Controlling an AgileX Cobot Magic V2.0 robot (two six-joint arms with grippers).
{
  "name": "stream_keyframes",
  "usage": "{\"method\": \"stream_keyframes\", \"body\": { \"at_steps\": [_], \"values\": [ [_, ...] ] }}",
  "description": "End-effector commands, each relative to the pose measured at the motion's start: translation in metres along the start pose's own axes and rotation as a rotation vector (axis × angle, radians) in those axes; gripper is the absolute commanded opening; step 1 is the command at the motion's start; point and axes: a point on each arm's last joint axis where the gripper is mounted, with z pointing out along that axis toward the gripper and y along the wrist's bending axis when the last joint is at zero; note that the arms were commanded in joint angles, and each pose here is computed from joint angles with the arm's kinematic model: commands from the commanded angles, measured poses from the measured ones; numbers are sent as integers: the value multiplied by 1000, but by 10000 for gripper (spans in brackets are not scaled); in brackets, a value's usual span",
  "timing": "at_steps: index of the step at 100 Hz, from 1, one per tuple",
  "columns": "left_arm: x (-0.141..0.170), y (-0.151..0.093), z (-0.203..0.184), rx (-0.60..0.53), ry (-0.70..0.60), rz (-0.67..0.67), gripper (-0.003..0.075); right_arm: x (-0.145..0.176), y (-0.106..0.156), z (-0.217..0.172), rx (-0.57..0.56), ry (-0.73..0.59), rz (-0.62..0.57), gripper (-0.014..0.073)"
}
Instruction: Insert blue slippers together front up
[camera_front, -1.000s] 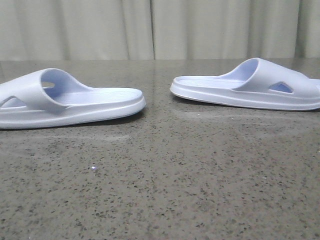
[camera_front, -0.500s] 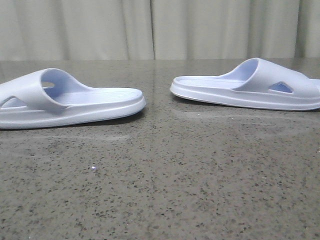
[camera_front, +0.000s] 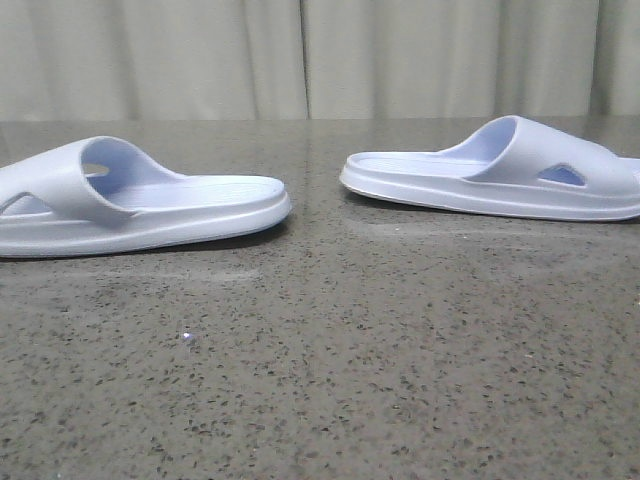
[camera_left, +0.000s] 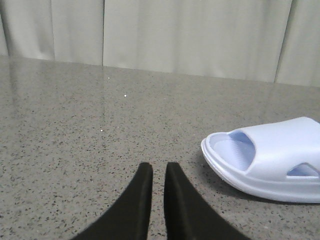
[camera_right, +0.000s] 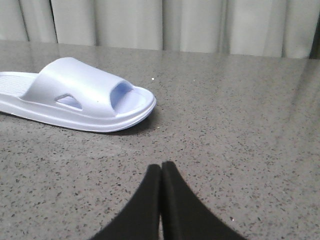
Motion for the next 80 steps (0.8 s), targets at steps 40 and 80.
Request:
{"method": "stream_keyframes", "body": {
  "at_steps": [40,80],
  "values": [
    [-12,3,0,2,-148,-514,15,-19,-5,-2,29,-266,260,-106],
    [-76,-9,4,51,-107,-327,15,-50,-9,0,11,-253,518,-76]
  ]
}}
